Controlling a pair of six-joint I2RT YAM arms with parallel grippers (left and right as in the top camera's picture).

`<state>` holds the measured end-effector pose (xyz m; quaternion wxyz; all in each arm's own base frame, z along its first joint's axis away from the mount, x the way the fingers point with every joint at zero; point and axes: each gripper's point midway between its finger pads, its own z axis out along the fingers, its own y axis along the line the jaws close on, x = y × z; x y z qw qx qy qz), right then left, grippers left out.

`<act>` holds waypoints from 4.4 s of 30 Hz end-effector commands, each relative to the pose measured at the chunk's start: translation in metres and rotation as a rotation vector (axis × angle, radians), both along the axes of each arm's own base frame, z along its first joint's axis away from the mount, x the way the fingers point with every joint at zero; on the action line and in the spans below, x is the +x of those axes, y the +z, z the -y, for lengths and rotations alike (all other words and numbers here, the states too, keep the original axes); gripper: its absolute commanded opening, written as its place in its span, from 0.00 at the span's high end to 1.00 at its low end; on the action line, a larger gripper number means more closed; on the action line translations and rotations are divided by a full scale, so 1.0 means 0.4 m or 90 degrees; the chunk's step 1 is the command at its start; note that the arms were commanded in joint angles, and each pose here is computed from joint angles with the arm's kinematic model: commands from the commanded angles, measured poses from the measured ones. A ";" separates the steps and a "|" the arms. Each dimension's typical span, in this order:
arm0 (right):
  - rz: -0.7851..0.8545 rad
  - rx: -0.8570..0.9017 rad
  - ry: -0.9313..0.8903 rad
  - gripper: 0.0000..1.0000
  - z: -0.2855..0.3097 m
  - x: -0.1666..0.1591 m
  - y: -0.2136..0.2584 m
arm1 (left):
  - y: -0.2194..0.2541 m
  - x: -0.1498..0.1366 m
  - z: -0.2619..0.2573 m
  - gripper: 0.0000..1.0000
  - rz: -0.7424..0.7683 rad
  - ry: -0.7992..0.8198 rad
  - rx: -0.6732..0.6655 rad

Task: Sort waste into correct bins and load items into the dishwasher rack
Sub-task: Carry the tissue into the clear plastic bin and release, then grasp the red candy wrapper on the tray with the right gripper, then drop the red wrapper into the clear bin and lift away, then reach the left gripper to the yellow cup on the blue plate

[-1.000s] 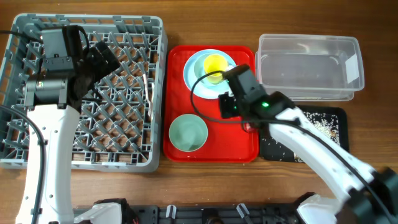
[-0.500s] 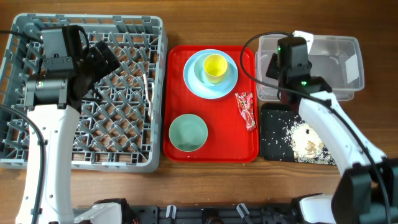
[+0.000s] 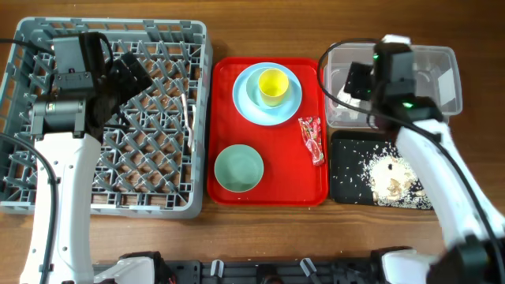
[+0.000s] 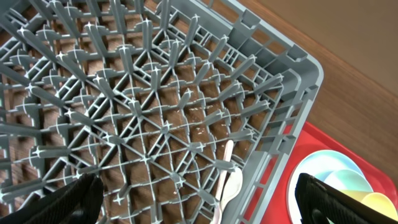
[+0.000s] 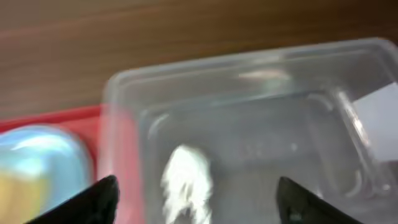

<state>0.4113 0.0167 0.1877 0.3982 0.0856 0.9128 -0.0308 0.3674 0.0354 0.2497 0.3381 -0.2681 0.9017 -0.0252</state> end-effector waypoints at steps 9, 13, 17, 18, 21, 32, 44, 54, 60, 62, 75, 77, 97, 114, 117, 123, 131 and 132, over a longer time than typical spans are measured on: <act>-0.148 0.152 0.263 0.96 -0.253 -0.291 0.062 | 0.010 -0.001 -0.005 0.00 0.009 0.010 -0.003; -0.226 0.153 0.206 0.96 -0.314 -0.317 -0.049 | 0.010 -0.001 -0.005 0.00 0.009 0.010 -0.003; -0.275 0.082 0.210 0.94 -0.370 -0.327 -0.172 | 0.010 -0.001 -0.005 0.00 0.009 0.010 -0.003; -0.289 0.067 0.204 0.92 -0.375 -0.329 -0.197 | 0.010 -0.001 -0.005 0.00 0.009 0.010 -0.003; -0.315 0.014 0.179 0.88 -0.368 -0.315 -0.265 | 0.010 -0.001 -0.005 0.00 0.009 0.010 -0.003; -0.324 -0.130 0.148 0.56 -0.333 -0.224 -0.451 | 0.010 -0.001 -0.005 0.00 0.009 0.010 -0.003; -0.437 0.043 0.243 0.81 -0.451 -0.308 -0.508 | 0.010 -0.001 -0.005 0.00 0.009 0.010 -0.003; -0.330 0.066 0.270 0.47 -0.459 -0.280 -0.313 | 0.010 -0.001 -0.005 0.00 0.009 0.010 -0.003; -0.385 0.075 0.205 0.43 -0.425 -0.329 -0.355 | 0.010 -0.001 -0.005 0.00 0.009 0.010 -0.003; -0.402 0.089 0.161 0.47 -0.412 -0.348 -0.380 | 0.010 -0.001 -0.005 0.00 0.009 0.010 -0.003; -0.389 0.122 0.065 0.67 -0.399 -0.342 -0.469 | 0.010 -0.001 -0.005 0.00 0.009 0.010 -0.003; -0.392 0.121 0.064 0.67 -0.401 -0.336 -0.490 | 0.010 -0.001 -0.005 0.00 0.009 0.010 -0.003; -0.048 0.105 -0.163 0.96 0.136 -0.004 -0.056 | 0.010 -0.001 -0.005 0.00 0.009 0.010 -0.003; -0.012 0.091 -0.139 0.20 0.194 0.026 -0.031 | 0.010 -0.001 -0.005 0.00 0.009 0.010 -0.003; 0.055 0.089 -0.133 0.00 0.191 -0.002 0.080 | 0.010 -0.001 -0.005 0.00 0.009 0.010 -0.003; 0.095 0.089 -0.130 0.00 0.189 -0.020 0.142 | 0.010 -0.001 -0.005 0.00 0.009 0.010 -0.003; 0.095 0.089 -0.130 0.00 0.189 -0.020 0.141 | 0.010 -0.001 -0.005 0.00 0.009 0.010 -0.003; 0.095 0.089 -0.130 0.00 0.189 -0.020 0.141 | 0.010 -0.001 -0.005 0.00 0.009 0.010 -0.003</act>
